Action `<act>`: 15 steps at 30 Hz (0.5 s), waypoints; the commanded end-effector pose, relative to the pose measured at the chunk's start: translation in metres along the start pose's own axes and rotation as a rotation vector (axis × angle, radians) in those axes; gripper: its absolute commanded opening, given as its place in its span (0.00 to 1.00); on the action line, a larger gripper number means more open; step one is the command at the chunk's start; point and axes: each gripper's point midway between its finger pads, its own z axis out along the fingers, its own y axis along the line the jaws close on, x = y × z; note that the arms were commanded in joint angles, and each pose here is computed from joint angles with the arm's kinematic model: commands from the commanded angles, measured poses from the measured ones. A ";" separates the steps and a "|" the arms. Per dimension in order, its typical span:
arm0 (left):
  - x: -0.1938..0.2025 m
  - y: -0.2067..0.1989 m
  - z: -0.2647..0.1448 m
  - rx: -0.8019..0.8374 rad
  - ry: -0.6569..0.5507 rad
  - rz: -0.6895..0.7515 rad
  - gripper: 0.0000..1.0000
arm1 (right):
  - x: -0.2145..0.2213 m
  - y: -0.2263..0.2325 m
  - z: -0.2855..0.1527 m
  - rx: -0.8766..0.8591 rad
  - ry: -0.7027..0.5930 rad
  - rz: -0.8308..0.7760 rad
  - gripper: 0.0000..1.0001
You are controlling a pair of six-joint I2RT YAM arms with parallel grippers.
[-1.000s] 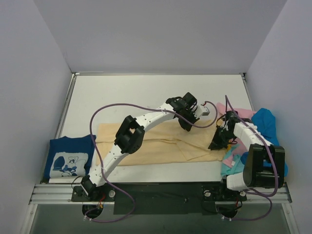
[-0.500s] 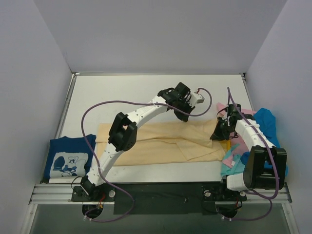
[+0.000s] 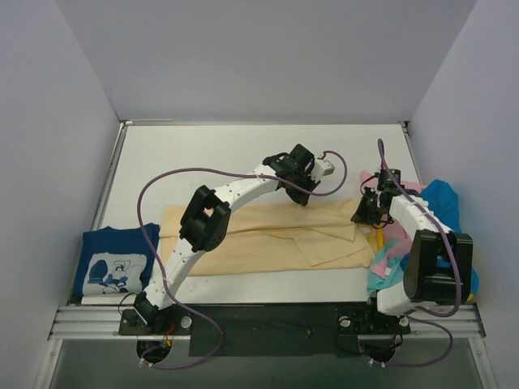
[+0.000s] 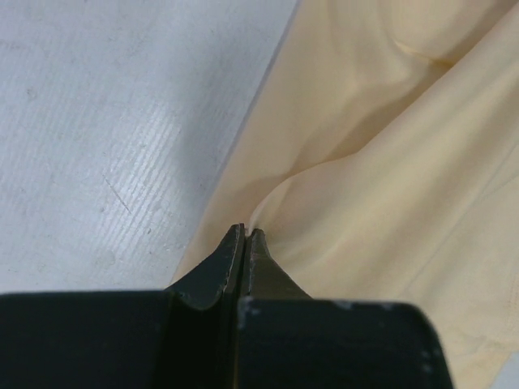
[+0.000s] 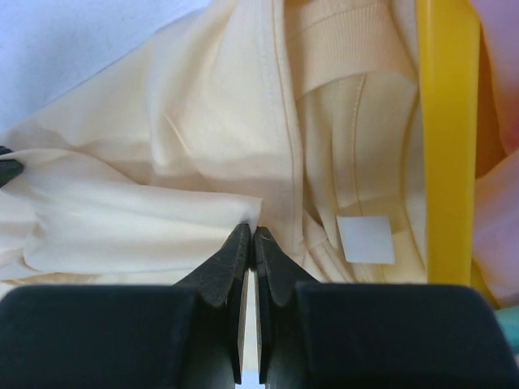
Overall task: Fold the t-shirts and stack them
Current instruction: Fold the other side of the tshirt into a rectangle
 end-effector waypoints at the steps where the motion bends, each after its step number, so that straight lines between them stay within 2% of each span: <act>1: -0.031 0.008 -0.020 -0.058 -0.101 0.000 0.00 | 0.000 -0.012 0.012 0.046 0.020 0.004 0.00; 7: -0.032 0.011 -0.024 -0.083 -0.099 0.000 0.00 | 0.006 -0.015 0.016 0.055 0.051 0.000 0.01; 11: -0.030 0.017 -0.025 -0.111 -0.094 -0.003 0.00 | 0.008 -0.015 0.018 0.053 0.066 0.001 0.04; 14: -0.025 0.016 -0.021 -0.104 -0.080 0.009 0.00 | 0.006 -0.013 0.014 0.054 0.068 0.006 0.21; 15: -0.024 0.013 -0.021 -0.087 -0.080 0.013 0.00 | 0.002 -0.011 0.011 0.052 0.061 0.006 0.23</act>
